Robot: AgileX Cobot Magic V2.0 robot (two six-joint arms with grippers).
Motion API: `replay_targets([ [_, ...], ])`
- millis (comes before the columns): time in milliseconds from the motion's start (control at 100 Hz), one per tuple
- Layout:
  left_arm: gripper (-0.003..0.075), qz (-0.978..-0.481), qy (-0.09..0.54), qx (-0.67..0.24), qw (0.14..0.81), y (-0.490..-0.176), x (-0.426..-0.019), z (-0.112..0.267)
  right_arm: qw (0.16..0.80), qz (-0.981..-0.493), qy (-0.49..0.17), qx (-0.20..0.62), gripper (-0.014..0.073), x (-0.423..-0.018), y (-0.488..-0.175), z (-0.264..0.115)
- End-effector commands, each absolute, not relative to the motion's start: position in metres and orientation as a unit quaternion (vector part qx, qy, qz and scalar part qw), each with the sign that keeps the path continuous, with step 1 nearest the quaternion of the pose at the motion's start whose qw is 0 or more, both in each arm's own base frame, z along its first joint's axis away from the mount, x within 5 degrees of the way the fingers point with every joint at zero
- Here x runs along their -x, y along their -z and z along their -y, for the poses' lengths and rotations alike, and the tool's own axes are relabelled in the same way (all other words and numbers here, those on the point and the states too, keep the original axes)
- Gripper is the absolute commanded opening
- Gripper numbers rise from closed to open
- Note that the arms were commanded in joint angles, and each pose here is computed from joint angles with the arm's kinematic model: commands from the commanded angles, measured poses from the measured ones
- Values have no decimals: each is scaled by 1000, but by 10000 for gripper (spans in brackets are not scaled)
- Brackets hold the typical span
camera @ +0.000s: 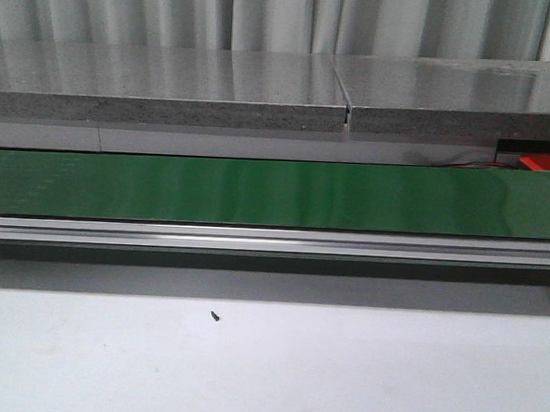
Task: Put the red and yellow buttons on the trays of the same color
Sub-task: 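Carry the yellow button into the yellow tray and open the right gripper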
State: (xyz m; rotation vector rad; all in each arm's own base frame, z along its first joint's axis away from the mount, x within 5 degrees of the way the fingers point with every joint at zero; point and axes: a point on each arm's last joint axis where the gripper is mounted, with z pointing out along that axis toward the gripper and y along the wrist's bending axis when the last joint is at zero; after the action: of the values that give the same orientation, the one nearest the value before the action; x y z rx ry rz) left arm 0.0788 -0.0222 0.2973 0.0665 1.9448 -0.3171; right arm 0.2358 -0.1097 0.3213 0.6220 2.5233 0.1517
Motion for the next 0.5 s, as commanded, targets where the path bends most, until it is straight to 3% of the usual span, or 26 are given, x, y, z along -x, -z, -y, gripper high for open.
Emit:
replay_targets([
  [0, -18, -796, 145, -19, 587, -312, -81, 22, 297, -909, -38, -290, 211, -221, -337, 128],
  [230, -19, -796, 145, -19, 587, -312, -81, 22, 290, -878, 5, -380, 202, -199, -335, 163],
  [490, -19, -796, 145, -19, 587, -312, -81, 22, 260, -878, 14, -402, 202, -202, -319, 179],
])
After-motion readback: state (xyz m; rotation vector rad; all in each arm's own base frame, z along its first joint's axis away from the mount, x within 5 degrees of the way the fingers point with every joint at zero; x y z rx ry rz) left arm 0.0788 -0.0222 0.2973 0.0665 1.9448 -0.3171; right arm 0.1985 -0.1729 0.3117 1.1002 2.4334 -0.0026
